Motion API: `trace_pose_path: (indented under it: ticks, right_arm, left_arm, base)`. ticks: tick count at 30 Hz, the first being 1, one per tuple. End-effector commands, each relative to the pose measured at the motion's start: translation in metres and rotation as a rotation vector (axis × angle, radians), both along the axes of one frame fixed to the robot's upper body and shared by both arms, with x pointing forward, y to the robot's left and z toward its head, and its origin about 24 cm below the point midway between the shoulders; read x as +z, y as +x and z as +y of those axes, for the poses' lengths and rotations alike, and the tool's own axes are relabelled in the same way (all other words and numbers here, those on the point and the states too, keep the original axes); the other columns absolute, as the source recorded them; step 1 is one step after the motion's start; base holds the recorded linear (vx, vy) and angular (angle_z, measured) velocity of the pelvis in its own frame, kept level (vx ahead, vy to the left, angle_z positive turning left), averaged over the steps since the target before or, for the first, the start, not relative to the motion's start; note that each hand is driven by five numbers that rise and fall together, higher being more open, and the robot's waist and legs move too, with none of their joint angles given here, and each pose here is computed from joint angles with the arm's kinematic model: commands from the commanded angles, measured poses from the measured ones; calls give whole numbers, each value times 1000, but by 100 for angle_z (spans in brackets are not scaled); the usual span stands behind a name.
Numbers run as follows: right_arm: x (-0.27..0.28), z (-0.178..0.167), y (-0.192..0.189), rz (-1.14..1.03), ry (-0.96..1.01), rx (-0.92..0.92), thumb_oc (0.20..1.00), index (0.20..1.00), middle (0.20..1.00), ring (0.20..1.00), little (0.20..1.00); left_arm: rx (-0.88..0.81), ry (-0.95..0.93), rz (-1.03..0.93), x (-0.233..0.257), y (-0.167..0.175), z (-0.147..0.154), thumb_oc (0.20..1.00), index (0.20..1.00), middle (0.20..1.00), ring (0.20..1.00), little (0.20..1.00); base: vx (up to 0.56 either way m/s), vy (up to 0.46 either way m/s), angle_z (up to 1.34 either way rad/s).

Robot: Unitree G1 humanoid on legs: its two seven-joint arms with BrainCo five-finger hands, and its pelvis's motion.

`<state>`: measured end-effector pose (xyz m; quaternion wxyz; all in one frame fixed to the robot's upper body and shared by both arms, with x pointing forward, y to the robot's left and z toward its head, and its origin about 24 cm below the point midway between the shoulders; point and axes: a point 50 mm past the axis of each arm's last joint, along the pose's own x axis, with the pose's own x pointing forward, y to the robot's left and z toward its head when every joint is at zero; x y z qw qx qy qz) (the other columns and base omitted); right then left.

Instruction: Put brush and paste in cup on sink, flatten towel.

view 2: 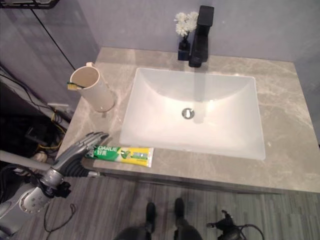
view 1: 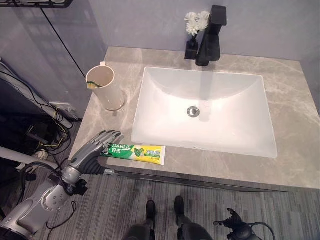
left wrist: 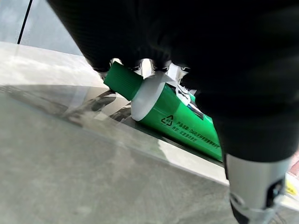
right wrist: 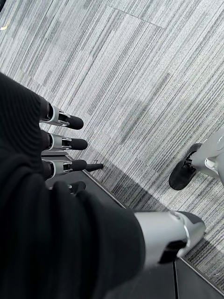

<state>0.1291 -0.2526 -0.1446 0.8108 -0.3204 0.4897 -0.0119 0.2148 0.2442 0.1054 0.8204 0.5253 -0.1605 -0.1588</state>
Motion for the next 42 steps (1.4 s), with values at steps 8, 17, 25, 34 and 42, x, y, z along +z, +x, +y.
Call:
trace_pose_path:
  ticks: [8,17,25,34,42]
  right_arm:
    - [-1,10,4,-8,-5,23,1000,1000,1000,1000,1000]
    - [-2,8,2,-9,-2,0,1000,1000,1000,1000,1000]
    - [-3,7,-1,-3,-3,-17,1000,1000,1000,1000,1000]
    - [-2,6,0,-6,-11,-29,1000,1000,1000,1000,1000]
    - [-2,-1,-6,11,-30,-59,1000,1000,1000,1000,1000]
  left_arm:
    - [38,-57,68,-10,-1,2,1000,1000,1000,1000,1000]
    - [21,-24,81,-14,-1,-1,724,724,724,724,724]
    - [-6,18,115,-21,-2,-4,564,564,564,564,564]
    - [-50,76,129,-23,-3,-8,464,464,464,464,464]
    - [-105,180,139,-26,-4,-10,200,200,200,200,200]
  base:
    - [0,0,0]
    - [0,0,0]
    - [1,0,-1]
    - [3,-3,-5]
    - [0,0,0]
